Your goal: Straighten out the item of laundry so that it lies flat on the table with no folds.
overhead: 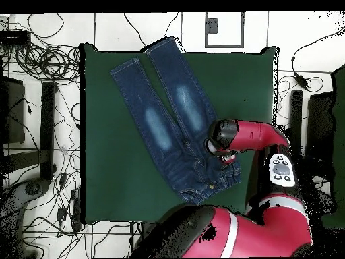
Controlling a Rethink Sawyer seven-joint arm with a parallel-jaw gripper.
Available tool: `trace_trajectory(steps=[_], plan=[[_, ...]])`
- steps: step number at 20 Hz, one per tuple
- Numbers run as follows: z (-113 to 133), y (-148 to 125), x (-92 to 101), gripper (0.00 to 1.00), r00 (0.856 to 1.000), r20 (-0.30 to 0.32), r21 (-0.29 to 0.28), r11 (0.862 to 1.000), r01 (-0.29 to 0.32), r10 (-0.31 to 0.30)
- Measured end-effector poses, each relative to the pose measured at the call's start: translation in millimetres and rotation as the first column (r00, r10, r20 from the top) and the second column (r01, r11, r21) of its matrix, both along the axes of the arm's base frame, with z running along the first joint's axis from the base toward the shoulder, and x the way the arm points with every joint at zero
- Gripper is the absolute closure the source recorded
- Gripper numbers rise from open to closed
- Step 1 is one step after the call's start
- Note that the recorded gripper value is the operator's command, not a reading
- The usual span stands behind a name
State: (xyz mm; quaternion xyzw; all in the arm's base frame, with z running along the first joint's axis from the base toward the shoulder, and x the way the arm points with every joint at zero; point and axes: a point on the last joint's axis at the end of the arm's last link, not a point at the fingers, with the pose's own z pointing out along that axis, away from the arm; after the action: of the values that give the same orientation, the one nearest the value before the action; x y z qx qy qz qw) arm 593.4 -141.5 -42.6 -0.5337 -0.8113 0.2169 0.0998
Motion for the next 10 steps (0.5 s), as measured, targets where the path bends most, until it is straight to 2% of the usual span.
trace_trajectory(steps=[7,10], plan=[[1.0,-1.2,1.0,0.0,1.0,-0.009,-0.007,1.0,0.001,-0.001],[2.7,-6.9,0.6,0.0,0.999,-0.038,-0.019,1.0,0.012,-0.013]])
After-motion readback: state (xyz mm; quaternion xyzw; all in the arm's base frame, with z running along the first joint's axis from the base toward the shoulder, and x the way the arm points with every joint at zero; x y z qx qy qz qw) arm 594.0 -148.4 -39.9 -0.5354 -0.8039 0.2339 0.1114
